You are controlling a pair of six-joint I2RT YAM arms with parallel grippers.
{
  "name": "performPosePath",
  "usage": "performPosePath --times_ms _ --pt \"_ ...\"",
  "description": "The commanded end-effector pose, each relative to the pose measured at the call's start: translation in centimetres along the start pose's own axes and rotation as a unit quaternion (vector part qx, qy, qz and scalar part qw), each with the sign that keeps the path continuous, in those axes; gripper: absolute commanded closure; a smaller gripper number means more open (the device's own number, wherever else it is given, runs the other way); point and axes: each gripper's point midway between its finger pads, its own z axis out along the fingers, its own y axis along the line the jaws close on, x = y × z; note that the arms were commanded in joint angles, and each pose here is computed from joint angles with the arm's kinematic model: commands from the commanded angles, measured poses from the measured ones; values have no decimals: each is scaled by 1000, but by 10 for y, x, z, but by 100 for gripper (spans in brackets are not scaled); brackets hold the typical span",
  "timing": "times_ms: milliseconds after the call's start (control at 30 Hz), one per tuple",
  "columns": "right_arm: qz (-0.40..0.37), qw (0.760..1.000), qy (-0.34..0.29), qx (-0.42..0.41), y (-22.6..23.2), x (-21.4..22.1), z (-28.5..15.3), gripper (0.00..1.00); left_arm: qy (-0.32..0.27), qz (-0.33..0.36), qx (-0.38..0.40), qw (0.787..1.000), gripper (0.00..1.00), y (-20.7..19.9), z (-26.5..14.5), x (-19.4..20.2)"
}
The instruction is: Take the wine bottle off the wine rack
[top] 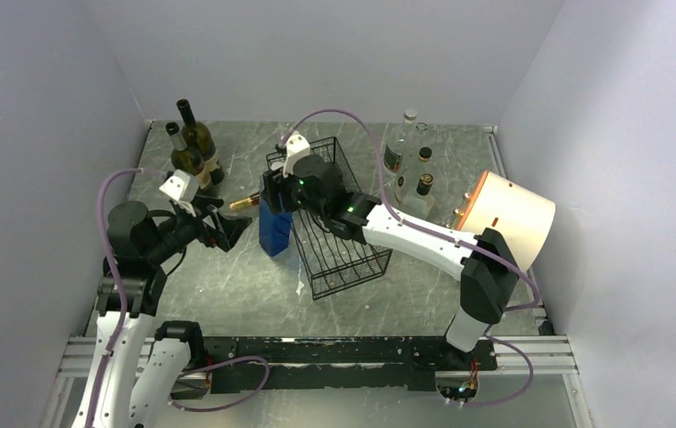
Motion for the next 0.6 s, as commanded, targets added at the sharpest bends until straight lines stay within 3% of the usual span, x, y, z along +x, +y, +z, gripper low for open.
performPosePath --times_ms 0,100,200,300,400,567 --pt "33 997 -55 -35 11 -47 -1 84 6 95 19 995 8 7 20 14" --pt "35 997 -57 -42 8 -51 1 84 41 173 33 983 14 5 39 36" --pt "33 997 -57 -48 8 -54 2 84 28 223 41 973 13 2 55 40" --pt "31 997 -58 -51 8 -57 2 84 -1 232 32 972 11 8 72 30" --pt "28 996 -59 -58 10 -58 -2 84 12 221 16 975 14 21 91 32" --pt "30 995 -63 -68 13 -60 -7 83 0 200 88 976 21 2 114 31"
